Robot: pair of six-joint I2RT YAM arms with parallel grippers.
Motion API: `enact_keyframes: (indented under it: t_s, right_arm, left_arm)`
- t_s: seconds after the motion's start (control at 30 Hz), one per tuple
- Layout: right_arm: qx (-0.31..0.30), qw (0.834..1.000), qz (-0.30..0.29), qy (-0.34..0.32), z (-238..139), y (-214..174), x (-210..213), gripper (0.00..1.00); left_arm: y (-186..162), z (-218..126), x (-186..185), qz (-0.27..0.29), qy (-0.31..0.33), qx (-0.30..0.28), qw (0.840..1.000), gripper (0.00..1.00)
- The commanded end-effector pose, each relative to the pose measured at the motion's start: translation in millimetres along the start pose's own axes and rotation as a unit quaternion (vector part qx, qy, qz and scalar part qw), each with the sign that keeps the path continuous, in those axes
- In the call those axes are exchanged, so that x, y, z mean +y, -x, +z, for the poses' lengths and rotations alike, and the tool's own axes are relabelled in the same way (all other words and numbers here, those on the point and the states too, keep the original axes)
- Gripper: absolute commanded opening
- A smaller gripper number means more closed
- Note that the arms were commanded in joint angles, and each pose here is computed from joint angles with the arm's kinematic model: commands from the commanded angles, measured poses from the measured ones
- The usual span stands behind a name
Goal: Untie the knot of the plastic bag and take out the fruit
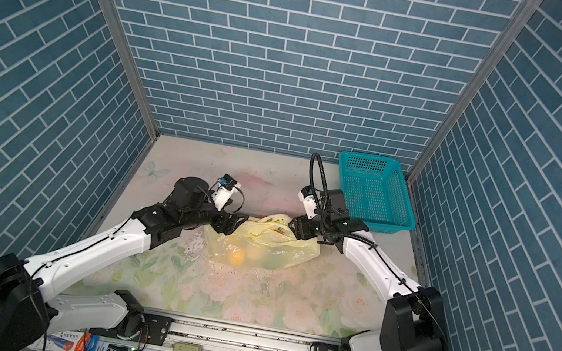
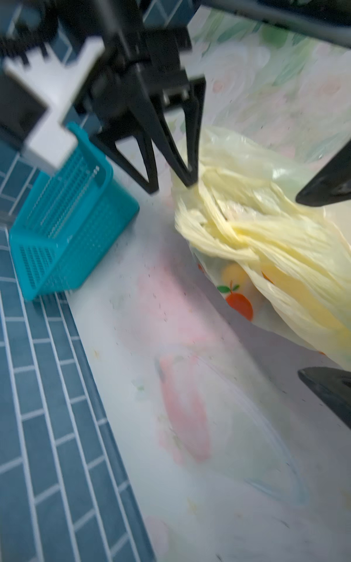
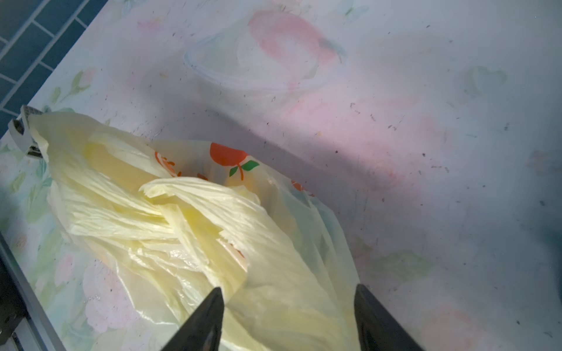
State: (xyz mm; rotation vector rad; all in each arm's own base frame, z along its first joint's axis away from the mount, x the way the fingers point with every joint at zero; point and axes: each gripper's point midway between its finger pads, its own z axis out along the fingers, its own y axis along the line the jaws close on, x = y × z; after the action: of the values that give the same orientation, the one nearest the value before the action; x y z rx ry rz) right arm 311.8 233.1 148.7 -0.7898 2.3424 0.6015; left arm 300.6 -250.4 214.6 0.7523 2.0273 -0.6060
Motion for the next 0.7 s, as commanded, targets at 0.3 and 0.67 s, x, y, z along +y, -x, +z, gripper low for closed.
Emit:
enact_keyframes:
  t_s: [0.3,0.67]
  right_arm:
    - [0.012,0.999,-0.037,0.018,14.1,5.1,12.8,0.64]
    - [0.013,0.999,-0.034,-0.007,20.7,4.8,2.5,0.44]
  left_arm:
    - [-47.2,52.0,-30.1,0.092,-0.039,0.131,0.986,0.81]
    - [-61.5,65.1,4.6,0.117,0.053,0.158,0.979,0.44]
